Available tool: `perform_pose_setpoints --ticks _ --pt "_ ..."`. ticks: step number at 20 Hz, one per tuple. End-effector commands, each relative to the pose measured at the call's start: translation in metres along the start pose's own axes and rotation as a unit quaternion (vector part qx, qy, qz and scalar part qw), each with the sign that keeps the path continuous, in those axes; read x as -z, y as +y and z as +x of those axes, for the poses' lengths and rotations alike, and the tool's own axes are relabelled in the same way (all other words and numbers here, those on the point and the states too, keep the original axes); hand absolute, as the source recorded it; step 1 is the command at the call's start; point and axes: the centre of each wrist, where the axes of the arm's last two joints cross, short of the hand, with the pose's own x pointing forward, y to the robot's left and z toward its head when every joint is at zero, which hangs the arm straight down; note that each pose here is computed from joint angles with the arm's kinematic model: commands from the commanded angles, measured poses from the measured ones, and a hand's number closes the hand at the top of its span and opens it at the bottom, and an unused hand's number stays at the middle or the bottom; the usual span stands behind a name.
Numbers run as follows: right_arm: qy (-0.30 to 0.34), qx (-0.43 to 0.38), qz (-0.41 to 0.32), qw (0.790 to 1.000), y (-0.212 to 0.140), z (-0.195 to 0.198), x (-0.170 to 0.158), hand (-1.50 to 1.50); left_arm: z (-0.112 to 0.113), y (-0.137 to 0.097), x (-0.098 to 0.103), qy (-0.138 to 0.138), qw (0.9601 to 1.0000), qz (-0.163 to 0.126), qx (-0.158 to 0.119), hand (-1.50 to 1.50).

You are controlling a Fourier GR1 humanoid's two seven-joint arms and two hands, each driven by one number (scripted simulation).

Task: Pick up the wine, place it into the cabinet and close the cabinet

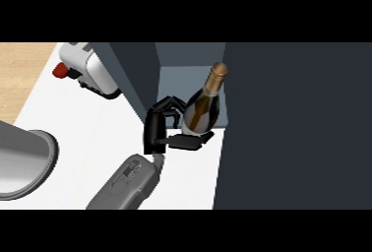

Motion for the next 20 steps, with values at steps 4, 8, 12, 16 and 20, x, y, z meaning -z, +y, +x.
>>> perform_pose_setpoints --ticks 4,8,12,16,20 --pt "-0.015 0.021 0.003 1.0 -0.002 -0.012 -0.015 -1.5 -0.009 -0.004 0.02 -0.004 1.0 0.0 0.007 1.5" --pt "-0.009 0.019 0.01 1.0 0.002 0.013 -0.017 -1.5 -0.009 -0.005 0.04 -0.008 0.9999 0.005 -0.009 1.5" --pt "-0.006 0.014 0.003 1.0 -0.007 0.0 -0.008 -1.5 -0.011 -0.002 0.051 -0.011 0.9996 -0.001 -0.025 1.5" --pt "-0.015 0.022 0.012 1.0 -0.008 0.012 -0.014 -1.5 -0.009 -0.014 0.05 -0.002 0.9997 0.0 -0.026 1.5" --pt "-0.018 0.029 0.006 0.999 -0.004 -0.003 0.002 -1.5 0.004 -0.017 0.078 0.014 0.9996 0.003 -0.022 1.5"
